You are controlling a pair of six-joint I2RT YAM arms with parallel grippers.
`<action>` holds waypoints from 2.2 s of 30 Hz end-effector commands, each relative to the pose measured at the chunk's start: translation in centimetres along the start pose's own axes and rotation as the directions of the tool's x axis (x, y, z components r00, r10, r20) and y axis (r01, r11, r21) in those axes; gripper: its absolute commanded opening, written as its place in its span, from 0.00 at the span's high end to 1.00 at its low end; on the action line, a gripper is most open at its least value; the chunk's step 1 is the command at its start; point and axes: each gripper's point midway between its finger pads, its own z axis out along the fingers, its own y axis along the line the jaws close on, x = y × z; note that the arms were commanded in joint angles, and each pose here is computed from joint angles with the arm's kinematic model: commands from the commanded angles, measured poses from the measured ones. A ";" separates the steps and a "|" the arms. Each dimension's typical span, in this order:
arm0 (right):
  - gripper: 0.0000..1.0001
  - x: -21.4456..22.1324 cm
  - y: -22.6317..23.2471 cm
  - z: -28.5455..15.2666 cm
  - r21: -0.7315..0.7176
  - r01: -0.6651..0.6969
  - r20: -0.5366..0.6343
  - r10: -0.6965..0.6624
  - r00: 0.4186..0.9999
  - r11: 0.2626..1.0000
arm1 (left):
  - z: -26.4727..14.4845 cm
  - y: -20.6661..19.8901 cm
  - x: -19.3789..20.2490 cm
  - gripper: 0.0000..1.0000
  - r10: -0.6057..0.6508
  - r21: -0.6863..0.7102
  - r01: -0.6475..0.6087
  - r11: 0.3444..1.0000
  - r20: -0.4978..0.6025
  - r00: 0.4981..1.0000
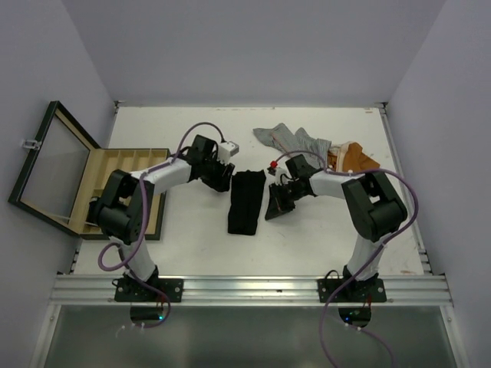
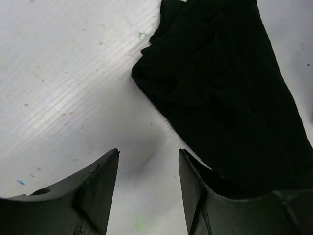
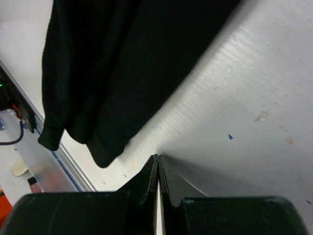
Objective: Roll the underwear
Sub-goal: Fold the underwear
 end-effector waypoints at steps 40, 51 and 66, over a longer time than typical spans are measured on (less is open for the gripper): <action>0.91 -11.2 -0.3 -4.0 -0.008 -0.001 0.385 0.004 0.923 1.000 | 2.4 -7.4 -9.2 0.33 0.338 -0.041 -0.336 0.941 0.071 0.938; 0.91 -11.7 -1.7 -2.9 -0.025 -0.053 0.417 0.059 0.907 0.998 | 5.2 -7.2 -9.3 0.33 0.336 -0.070 -0.333 0.940 0.035 0.941; 0.91 -13.1 -3.3 -3.6 0.027 -0.094 0.455 0.071 0.887 0.995 | 6.2 -8.2 -8.4 0.44 0.317 -0.036 -0.316 0.948 0.012 0.948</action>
